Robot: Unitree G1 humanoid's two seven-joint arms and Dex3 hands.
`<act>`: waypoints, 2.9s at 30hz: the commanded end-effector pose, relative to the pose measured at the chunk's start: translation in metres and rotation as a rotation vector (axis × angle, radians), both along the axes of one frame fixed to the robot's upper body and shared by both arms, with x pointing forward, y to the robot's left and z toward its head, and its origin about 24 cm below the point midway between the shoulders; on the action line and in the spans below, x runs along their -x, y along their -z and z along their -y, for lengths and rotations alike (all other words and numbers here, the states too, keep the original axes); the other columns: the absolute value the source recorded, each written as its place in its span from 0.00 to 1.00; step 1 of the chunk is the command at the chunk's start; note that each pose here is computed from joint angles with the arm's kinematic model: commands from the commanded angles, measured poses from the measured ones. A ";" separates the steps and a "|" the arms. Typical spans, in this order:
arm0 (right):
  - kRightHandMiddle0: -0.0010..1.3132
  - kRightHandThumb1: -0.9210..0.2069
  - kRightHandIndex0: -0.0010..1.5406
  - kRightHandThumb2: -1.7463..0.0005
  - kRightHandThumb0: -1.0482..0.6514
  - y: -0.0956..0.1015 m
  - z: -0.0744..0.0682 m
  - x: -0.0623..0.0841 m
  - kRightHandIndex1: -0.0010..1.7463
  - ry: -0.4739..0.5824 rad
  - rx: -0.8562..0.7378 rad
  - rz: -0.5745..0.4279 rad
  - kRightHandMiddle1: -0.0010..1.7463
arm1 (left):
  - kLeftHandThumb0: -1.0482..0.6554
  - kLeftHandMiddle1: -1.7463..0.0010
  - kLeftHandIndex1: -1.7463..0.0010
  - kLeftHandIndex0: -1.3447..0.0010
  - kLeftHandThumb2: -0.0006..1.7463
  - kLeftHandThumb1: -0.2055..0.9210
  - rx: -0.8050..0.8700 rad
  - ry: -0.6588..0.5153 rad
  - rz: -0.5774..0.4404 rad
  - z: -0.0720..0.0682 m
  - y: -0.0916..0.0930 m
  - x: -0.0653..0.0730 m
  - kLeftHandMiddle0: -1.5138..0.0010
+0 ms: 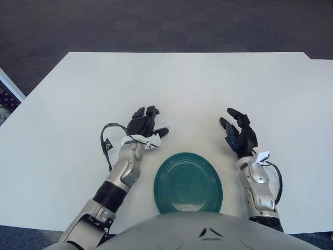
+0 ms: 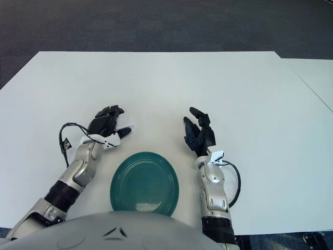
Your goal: Put the charger into the plate.
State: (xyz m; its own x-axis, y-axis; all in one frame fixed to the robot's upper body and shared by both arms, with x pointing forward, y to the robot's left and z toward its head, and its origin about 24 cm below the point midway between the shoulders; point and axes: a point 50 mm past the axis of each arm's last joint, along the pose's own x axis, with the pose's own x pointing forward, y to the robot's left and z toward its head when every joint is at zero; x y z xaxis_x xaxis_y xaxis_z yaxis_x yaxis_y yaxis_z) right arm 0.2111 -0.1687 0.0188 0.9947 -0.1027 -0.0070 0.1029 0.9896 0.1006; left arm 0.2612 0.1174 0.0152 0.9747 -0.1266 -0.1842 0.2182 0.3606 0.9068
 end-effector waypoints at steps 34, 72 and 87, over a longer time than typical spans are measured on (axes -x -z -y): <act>0.13 0.00 0.36 0.74 0.30 -0.015 0.003 0.010 0.02 0.013 -0.028 0.041 0.46 | 0.01 0.90 0.19 0.94 0.15 1.00 -0.257 0.222 -0.299 -0.014 0.011 -0.003 0.67; 0.17 0.00 0.41 0.76 0.29 -0.022 0.010 0.012 0.03 0.023 -0.065 0.060 0.46 | 0.61 0.11 0.00 0.54 0.89 0.23 -0.078 -0.134 0.106 0.004 0.008 -0.012 0.44; 0.19 0.00 0.41 0.76 0.29 -0.022 0.009 0.011 0.03 0.028 -0.062 0.054 0.46 | 0.61 0.13 0.00 0.51 0.91 0.19 -0.041 -0.101 0.089 0.005 0.006 -0.011 0.41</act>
